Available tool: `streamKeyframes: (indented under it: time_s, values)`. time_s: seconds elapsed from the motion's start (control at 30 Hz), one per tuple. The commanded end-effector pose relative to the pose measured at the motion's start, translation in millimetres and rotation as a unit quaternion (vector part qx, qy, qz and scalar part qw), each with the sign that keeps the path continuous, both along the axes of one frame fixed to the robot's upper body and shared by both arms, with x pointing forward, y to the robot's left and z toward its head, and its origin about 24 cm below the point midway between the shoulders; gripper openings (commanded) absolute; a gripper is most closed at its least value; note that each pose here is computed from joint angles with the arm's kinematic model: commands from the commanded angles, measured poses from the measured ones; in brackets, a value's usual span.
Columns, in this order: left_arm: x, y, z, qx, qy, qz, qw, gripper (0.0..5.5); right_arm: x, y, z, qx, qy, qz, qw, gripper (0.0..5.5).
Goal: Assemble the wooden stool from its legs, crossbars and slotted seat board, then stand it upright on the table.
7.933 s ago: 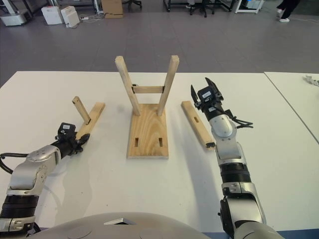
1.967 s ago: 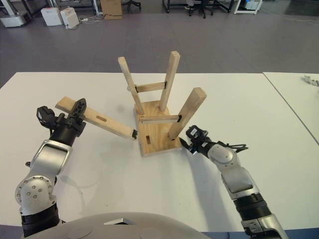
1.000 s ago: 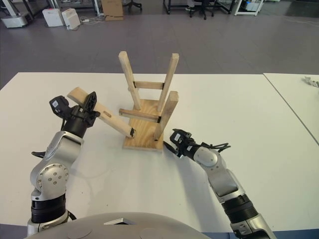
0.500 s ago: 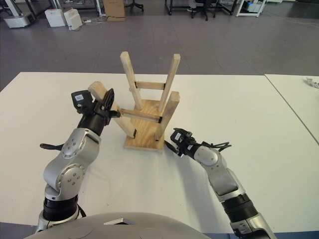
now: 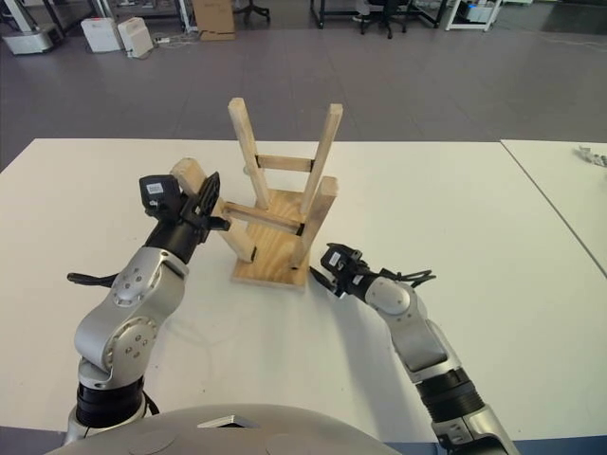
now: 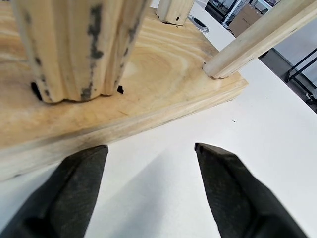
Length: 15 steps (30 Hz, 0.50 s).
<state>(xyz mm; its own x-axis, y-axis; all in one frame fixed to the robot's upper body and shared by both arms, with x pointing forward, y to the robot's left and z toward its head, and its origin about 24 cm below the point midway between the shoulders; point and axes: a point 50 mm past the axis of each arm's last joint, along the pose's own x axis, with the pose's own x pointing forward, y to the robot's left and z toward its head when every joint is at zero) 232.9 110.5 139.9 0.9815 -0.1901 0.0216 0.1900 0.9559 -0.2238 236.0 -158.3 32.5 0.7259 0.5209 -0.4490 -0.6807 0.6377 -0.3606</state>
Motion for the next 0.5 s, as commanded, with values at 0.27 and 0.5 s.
streamKeyframes:
  time_s: [0.27, 0.5]
  values:
    - [4.2, -1.8, -10.3, 0.035, 0.036, -0.009, 0.999, 2.02, 7.5, 0.2, 9.1, -0.002, -0.014, 0.007, 1.0, 3.28]
    - [6.4, -3.0, -5.5, 0.098, 0.003, -0.024, 0.995, 3.29, 35.1, -26.4, 71.4, 0.136, -0.139, -0.131, 0.972, 3.28]
